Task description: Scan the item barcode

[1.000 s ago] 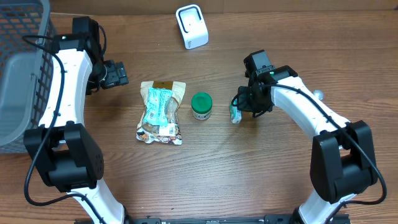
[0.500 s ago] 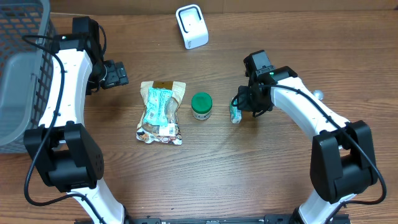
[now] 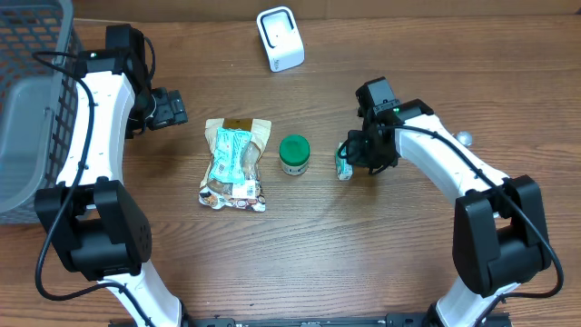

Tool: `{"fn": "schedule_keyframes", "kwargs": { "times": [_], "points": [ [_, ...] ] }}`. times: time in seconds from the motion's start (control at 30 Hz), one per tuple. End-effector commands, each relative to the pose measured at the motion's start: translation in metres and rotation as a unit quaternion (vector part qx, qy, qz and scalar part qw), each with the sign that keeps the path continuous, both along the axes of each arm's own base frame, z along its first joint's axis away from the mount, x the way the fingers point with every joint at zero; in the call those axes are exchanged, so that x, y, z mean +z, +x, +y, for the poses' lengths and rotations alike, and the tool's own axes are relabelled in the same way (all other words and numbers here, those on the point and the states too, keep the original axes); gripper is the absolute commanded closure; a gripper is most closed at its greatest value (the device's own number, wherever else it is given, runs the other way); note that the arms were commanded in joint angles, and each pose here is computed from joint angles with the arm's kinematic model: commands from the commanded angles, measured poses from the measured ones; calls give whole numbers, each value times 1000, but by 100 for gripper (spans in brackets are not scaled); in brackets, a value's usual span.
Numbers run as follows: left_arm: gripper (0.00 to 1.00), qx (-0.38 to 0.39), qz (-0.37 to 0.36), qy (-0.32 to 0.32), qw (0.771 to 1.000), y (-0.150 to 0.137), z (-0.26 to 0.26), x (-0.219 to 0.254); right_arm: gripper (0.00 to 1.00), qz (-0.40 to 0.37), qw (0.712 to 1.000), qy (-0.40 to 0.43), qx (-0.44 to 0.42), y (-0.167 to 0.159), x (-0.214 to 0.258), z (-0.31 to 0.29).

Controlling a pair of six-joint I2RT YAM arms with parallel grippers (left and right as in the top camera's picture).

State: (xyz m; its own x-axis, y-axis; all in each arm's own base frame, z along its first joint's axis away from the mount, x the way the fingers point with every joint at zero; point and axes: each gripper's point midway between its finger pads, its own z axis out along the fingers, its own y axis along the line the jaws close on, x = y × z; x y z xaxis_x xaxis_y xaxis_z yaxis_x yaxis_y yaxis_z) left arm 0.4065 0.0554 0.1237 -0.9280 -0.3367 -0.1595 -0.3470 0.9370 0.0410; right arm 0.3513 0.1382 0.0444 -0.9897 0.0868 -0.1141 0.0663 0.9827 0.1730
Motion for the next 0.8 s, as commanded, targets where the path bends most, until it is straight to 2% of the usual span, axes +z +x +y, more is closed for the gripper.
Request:
{"fn": "schedule_keyframes", "kwargs": {
  "times": [0.0, 0.6, 0.77],
  "points": [
    [0, -8, -12, 5, 1000, 4, -1, 8, 96, 9, 1000, 29, 7, -7, 3, 10],
    [0, -8, -12, 5, 1000, 4, -1, 8, 94, 12, 998, 56, 12, -7, 5, 19],
    [0, -8, -12, 5, 1000, 4, -1, 8, 94, 15, 996, 91, 19, -8, 9, 31]
  ]
}}
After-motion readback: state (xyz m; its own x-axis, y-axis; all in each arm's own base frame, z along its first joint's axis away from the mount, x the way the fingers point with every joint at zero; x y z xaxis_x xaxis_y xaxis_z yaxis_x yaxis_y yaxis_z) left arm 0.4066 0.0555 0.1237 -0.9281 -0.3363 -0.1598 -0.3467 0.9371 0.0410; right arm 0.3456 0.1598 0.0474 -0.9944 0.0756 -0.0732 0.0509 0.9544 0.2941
